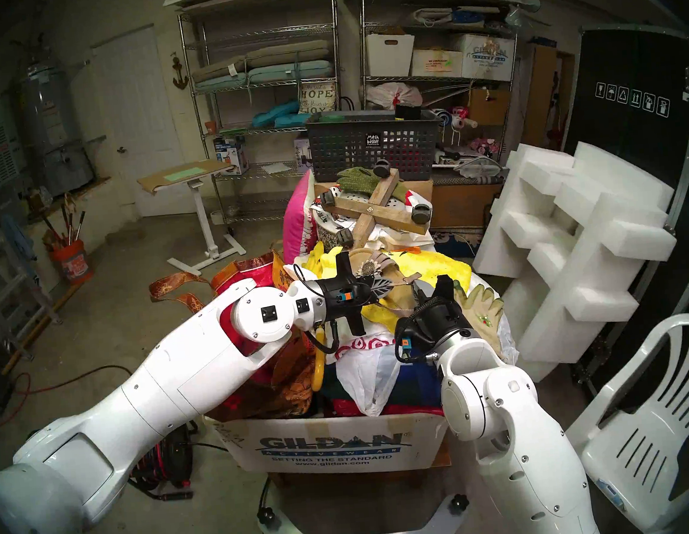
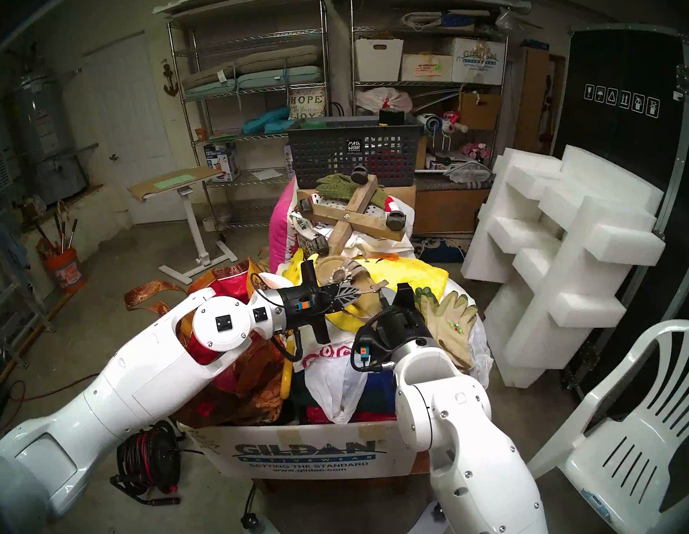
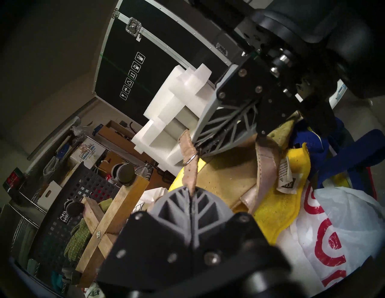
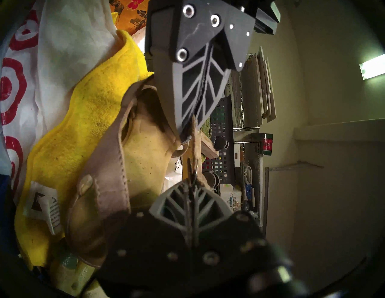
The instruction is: Unbuckle a shoe
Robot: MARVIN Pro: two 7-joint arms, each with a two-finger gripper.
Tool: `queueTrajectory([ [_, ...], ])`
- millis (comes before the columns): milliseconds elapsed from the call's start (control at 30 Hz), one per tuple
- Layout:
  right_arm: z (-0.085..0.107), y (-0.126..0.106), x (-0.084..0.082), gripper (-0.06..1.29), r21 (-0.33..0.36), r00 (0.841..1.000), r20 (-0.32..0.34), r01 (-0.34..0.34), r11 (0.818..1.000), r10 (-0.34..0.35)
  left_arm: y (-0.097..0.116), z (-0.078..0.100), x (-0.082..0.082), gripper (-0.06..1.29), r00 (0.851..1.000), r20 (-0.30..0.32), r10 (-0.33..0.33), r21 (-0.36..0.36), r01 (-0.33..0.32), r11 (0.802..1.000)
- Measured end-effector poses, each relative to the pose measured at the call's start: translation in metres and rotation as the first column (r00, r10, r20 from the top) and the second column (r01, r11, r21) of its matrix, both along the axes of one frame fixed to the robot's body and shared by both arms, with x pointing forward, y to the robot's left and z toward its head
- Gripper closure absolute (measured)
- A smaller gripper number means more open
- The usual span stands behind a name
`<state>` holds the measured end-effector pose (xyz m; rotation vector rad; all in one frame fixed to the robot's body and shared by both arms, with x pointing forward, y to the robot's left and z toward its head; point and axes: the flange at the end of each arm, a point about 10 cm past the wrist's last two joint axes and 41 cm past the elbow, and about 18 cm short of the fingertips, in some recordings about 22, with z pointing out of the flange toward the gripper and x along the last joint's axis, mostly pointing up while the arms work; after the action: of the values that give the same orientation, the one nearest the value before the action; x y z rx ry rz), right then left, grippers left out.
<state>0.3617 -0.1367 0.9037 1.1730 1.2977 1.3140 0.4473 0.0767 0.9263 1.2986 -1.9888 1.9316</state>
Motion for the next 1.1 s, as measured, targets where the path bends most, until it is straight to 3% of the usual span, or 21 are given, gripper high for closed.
queueTrajectory([
  [333,0.001,0.000,0.003,1.25,0.016,1.000,-0.002,-0.008,1.000,0.008,0.000,0.001,0.000,1.25,1.000,0.000,0.002,0.001,-0.002,1.000],
  [667,0.003,0.016,0.000,1.25,0.015,0.997,0.002,-0.078,0.997,0.078,0.002,-0.002,0.003,1.25,1.000,-0.005,0.013,0.007,-0.013,1.000],
  [1100,0.005,0.007,-0.003,1.25,-0.005,0.996,0.002,-0.087,0.996,0.087,0.001,-0.002,0.002,1.25,1.000,-0.005,0.012,0.004,-0.012,1.000],
])
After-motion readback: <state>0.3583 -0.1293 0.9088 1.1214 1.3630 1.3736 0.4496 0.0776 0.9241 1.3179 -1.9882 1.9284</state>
